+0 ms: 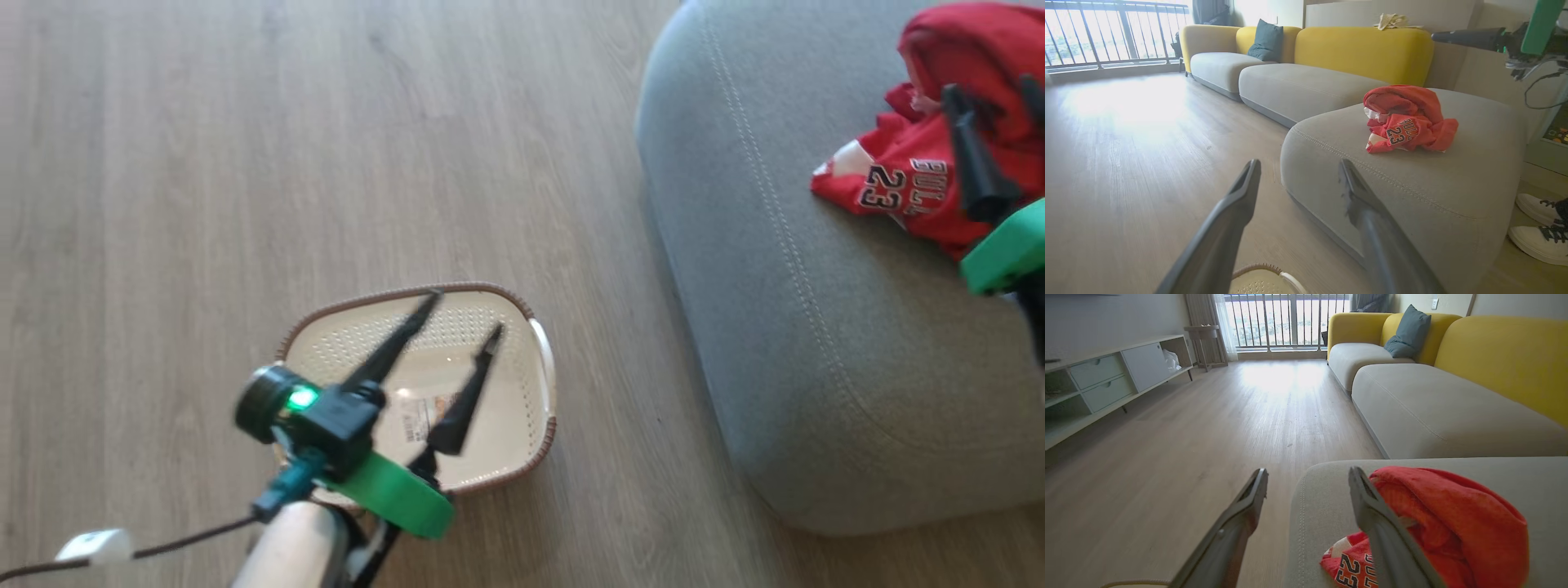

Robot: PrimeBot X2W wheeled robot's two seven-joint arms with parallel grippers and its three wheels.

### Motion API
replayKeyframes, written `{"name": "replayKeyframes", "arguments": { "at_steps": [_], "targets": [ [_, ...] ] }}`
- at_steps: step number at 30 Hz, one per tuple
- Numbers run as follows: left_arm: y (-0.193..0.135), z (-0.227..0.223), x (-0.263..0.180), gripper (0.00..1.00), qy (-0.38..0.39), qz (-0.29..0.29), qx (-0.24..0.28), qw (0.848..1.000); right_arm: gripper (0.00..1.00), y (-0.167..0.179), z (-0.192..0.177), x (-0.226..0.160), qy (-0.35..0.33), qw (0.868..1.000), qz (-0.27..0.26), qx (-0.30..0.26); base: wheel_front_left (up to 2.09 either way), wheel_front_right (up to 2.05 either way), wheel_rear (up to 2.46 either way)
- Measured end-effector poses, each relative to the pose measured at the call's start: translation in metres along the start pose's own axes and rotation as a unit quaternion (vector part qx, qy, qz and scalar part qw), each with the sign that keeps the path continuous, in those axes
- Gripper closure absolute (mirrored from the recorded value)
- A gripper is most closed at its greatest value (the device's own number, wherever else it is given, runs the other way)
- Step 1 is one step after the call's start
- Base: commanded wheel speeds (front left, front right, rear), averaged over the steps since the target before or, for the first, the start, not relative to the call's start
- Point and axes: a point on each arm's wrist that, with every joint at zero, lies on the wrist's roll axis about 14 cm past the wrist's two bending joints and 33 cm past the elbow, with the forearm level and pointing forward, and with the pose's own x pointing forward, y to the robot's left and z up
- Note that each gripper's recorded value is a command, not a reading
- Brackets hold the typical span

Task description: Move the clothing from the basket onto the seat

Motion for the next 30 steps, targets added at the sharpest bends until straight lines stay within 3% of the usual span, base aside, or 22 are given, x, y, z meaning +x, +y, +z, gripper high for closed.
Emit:
{"name": "replayKeyframes", "arguments": {
  "at_steps": [6, 13, 23, 30],
  "targets": [
    [0.059, 0.024, -0.024, 0.00, -0.023, 0.114, 0.034, 0.993, 0.00, 0.059, 0.013, 0.000, -0.078, 0.993, 0.084, 0.020, 0.00, 0.00, 0.00],
    [0.127, 0.051, -0.069, 0.00, -0.048, 0.264, 0.067, 0.961, 0.00, 0.109, -0.009, -0.002, -0.105, 0.983, 0.143, 0.051, 0.00, 0.00, 0.00],
    [0.145, 0.034, -0.119, 0.00, -0.017, 0.343, 0.049, 0.938, 0.00, 0.168, -0.077, -0.025, -0.047, 0.982, 0.162, 0.089, 0.00, 0.00, 0.00],
    [0.142, 0.022, -0.129, 0.00, -0.001, 0.346, 0.034, 0.938, 0.00, 0.167, -0.099, -0.039, -0.023, 0.985, 0.130, 0.110, 0.00, 0.00, 0.00]
  ]
}}
